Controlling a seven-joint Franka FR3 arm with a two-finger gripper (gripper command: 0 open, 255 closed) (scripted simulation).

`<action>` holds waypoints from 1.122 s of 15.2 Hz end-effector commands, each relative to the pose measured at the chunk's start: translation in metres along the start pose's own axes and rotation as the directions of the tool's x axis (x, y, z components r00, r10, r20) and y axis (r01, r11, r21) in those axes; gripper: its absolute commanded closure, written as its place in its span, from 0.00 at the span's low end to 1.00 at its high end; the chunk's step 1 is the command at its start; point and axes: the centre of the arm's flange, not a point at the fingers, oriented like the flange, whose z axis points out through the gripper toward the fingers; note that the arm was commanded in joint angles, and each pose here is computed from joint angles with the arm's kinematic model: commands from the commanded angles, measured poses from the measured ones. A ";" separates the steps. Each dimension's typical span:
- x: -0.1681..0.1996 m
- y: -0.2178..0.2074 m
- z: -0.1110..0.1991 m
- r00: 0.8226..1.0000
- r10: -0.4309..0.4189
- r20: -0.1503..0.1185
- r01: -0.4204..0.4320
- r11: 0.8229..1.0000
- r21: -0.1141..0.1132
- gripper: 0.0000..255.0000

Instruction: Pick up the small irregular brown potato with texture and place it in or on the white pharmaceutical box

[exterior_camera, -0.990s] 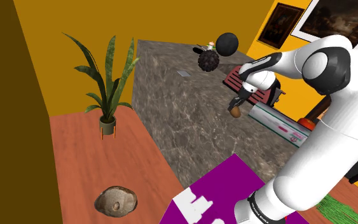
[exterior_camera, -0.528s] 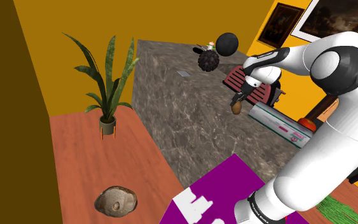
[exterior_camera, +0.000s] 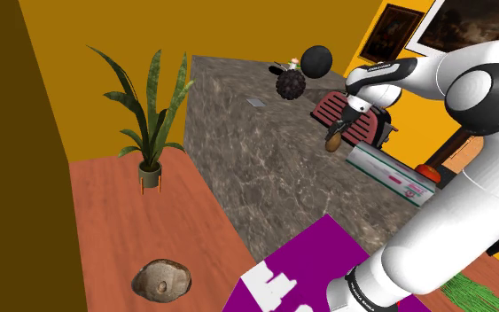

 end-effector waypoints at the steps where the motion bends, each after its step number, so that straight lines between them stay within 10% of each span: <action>1: 0.001 0.000 -0.010 1.000 0.000 0.000 0.000 1.000 0.000 1.00; 17: -0.010 0.012 -0.085 1.000 0.000 0.000 0.000 1.000 0.000 1.00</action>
